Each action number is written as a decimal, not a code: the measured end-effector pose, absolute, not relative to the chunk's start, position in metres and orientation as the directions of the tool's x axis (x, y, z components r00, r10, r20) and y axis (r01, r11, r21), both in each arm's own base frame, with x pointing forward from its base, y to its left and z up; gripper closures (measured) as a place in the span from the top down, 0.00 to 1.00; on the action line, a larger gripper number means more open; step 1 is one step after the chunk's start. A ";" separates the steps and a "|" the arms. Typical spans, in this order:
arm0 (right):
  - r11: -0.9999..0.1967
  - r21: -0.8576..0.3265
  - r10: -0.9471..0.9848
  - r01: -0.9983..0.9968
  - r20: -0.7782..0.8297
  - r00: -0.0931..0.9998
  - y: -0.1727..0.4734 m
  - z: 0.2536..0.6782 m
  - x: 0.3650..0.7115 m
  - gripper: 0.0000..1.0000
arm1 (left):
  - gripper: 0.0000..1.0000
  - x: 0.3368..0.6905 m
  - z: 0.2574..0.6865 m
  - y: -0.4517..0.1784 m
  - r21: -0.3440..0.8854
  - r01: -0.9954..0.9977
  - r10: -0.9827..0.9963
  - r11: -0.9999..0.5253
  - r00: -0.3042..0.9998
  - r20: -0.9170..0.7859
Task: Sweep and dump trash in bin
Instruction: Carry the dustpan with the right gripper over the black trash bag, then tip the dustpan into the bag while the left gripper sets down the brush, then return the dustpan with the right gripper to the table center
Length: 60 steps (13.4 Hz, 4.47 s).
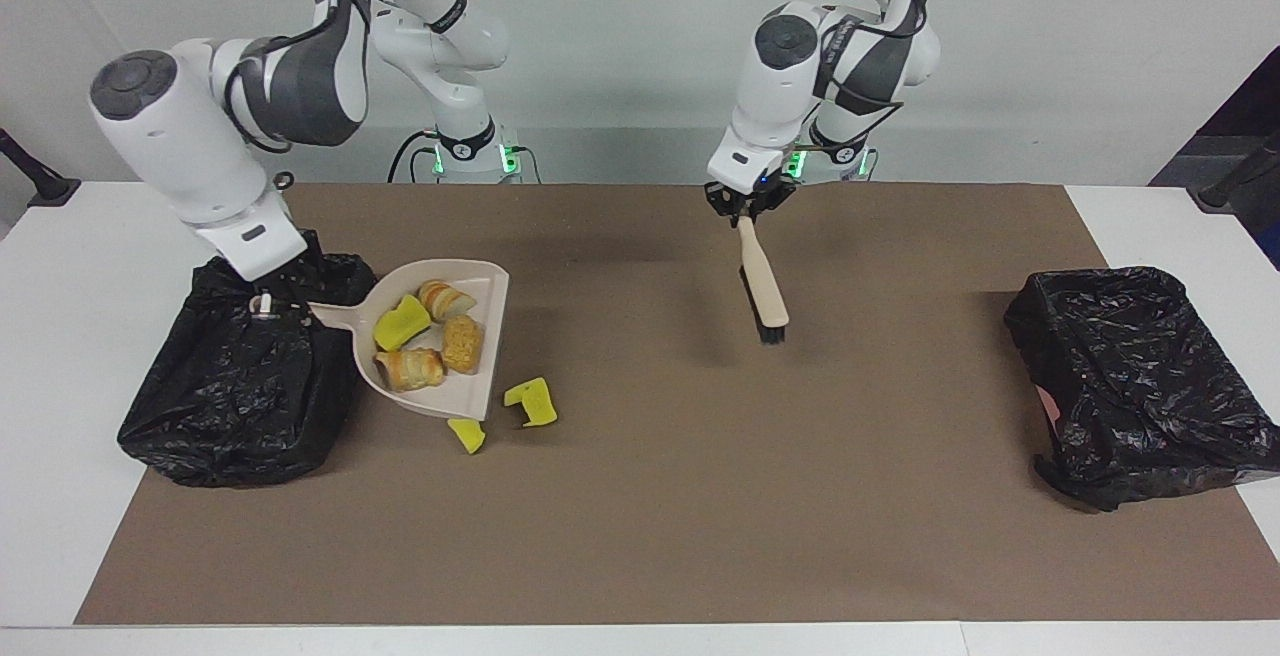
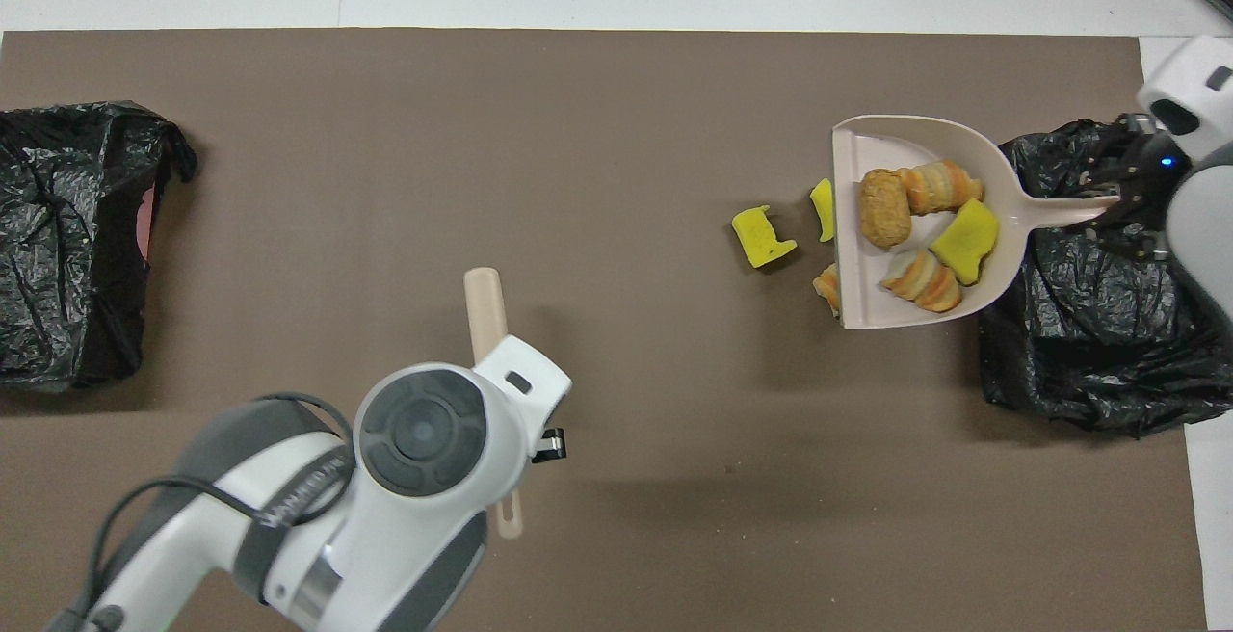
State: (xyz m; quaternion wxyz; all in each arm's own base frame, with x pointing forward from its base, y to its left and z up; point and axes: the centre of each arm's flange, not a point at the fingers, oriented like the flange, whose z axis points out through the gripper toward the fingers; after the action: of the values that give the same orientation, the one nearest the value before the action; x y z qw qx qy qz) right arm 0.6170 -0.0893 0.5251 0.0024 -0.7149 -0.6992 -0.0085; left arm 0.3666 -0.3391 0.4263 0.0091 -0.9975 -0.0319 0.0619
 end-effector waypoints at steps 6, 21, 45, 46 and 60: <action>-0.008 0.028 0.999 1.000 -0.042 0.009 -0.247 0.548 0.571 0.32 | 0.26 0.276 0.377 -0.399 0.043 0.115 0.107 -0.992 0.982 -0.154; -0.102 0.007 0.699 0.995 -0.711 0.077 -0.187 0.537 0.595 0.32 | 0.26 0.248 0.338 -0.401 0.051 0.078 0.069 -0.996 0.986 -0.154; 0.054 -0.012 0.661 0.998 -0.749 -0.045 -0.131 0.602 0.586 0.32 | 1.00 0.480 0.451 -0.143 0.047 0.112 0.109 -0.993 0.992 -0.058; 0.056 -0.013 0.703 0.998 -0.709 -0.049 -0.127 0.598 0.586 0.32 | 1.00 0.485 0.455 -0.122 0.041 0.086 0.084 -0.995 0.995 -0.059; -0.756 0.139 0.629 0.640 -0.118 0.769 -0.033 0.550 0.588 0.32 | 1.00 0.518 0.618 -0.023 0.057 -0.007 -0.004 -0.998 0.999 0.042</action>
State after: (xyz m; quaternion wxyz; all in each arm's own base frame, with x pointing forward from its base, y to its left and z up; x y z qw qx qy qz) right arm 0.5885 -0.0328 0.5502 -0.0856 -0.9365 -0.3385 0.0322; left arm 0.5178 -0.0230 0.6177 -0.0287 -0.9994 0.0029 -0.0211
